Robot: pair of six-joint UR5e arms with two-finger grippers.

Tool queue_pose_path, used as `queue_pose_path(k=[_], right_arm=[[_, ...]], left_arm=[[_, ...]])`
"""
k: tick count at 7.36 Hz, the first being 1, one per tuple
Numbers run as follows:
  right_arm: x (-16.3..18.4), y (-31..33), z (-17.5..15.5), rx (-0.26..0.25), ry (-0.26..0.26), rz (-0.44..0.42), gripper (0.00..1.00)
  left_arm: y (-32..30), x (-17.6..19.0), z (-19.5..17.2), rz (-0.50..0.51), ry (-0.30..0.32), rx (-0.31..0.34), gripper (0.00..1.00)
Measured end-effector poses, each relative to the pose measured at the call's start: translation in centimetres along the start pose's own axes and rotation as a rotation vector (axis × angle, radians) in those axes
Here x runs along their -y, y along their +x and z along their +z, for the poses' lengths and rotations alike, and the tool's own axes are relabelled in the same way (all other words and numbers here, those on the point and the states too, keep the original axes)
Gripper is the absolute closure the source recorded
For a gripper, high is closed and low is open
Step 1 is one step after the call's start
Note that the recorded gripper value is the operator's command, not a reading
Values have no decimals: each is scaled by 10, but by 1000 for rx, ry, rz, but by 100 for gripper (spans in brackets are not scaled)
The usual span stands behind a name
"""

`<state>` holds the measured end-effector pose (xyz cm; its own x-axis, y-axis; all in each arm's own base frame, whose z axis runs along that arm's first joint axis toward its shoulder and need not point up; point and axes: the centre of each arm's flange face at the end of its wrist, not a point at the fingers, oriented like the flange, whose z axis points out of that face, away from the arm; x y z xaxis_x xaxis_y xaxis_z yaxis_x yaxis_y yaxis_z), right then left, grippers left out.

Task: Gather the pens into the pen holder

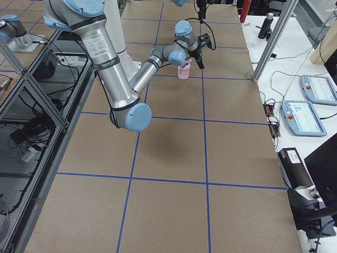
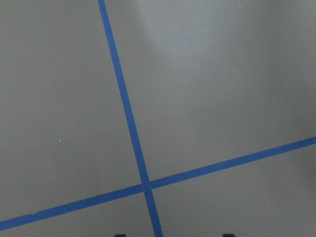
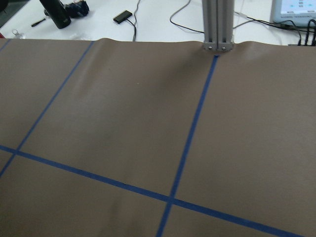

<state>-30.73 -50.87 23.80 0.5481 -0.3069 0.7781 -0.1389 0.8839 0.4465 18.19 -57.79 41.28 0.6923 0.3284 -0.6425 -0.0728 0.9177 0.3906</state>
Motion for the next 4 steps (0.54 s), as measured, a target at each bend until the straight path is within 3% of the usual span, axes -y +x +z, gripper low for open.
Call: queue_pose_path(k=[2,4], right_arm=[[-18,144,-29,-62,-118,-60,0],[-49,288,-62,-81,-227,-69,0]], left_arm=[[-66,3,-15,62,-55,18,0],[-165,-16,-22,-5,-103,-87,0]])
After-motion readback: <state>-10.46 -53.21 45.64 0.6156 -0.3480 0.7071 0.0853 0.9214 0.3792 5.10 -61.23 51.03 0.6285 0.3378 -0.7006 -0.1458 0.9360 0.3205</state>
